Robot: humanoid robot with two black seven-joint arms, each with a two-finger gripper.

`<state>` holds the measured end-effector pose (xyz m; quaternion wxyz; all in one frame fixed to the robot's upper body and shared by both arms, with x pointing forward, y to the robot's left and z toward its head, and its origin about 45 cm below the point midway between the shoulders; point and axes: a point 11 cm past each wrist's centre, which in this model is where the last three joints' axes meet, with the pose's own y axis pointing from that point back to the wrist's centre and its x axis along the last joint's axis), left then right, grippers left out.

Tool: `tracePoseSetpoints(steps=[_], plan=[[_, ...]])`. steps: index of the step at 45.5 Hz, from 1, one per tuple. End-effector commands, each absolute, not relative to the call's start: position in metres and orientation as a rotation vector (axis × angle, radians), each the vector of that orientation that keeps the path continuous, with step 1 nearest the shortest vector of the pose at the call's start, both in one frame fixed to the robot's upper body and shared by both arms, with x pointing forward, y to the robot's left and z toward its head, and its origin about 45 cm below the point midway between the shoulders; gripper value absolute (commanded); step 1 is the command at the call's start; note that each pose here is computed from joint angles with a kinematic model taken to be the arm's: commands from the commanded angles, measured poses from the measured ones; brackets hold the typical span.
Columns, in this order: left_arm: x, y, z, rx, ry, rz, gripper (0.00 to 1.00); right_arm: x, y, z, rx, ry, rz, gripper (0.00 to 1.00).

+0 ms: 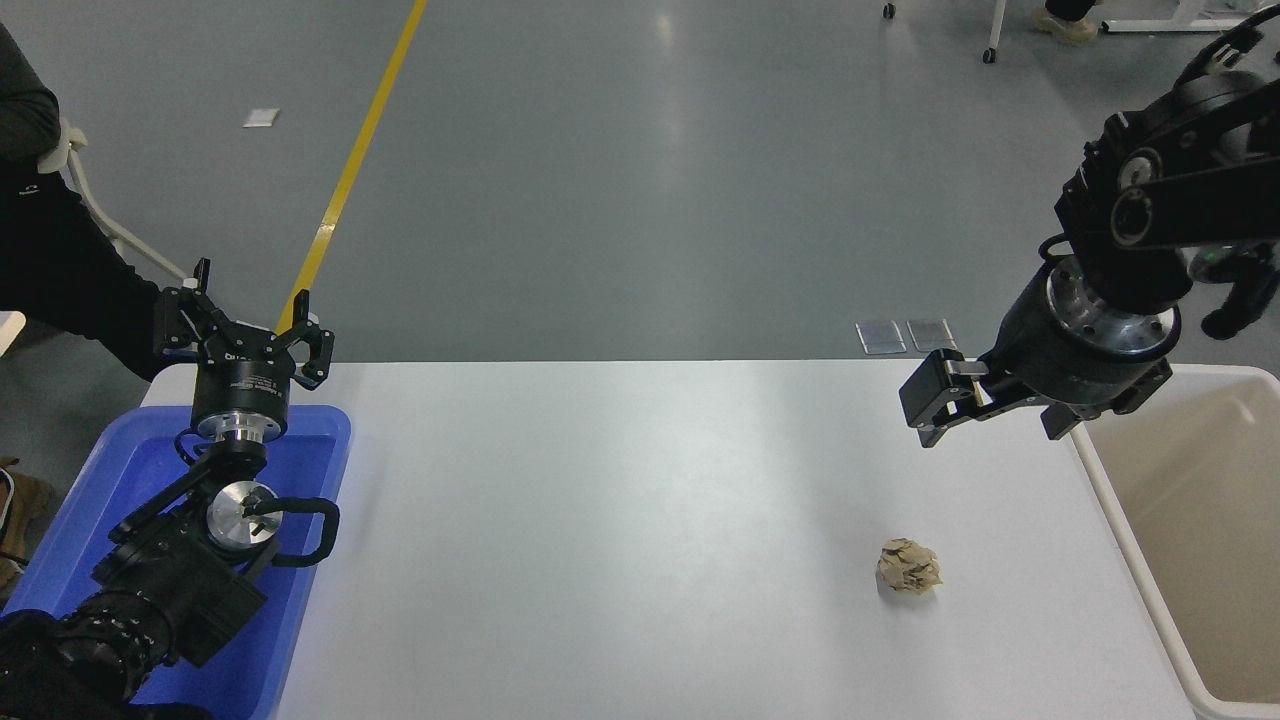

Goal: Pick up paper ball place in dustbin

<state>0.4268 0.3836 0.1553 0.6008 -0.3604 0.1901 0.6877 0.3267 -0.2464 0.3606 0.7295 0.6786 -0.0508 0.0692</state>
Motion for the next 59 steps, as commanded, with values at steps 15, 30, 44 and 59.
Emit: tracePoseSetpoints(steps=[15,30,44,59], plan=[[0.4264,0.3845,0.1553,-0.845,0.443,1.598,0.99,0.326,-0.254,0.353,1.506,-0.116,0.128,1.00],[0.4269,0.3842,0.1558,-0.844,0.442,1.597,0.99,0.332,-0.267,0.314,1.503,-0.172,0.118,1.00],[0.4265,0.3838,0.1550,-0.845,0.444,1.597,0.99,0.346,-0.288,0.247,1.477,-0.285,0.214,1.00],[0.4264,0.3843,0.1552,-0.843,0.443,1.598,0.99,0.335,-0.285,0.187,1.501,-0.266,0.205,1.00]])
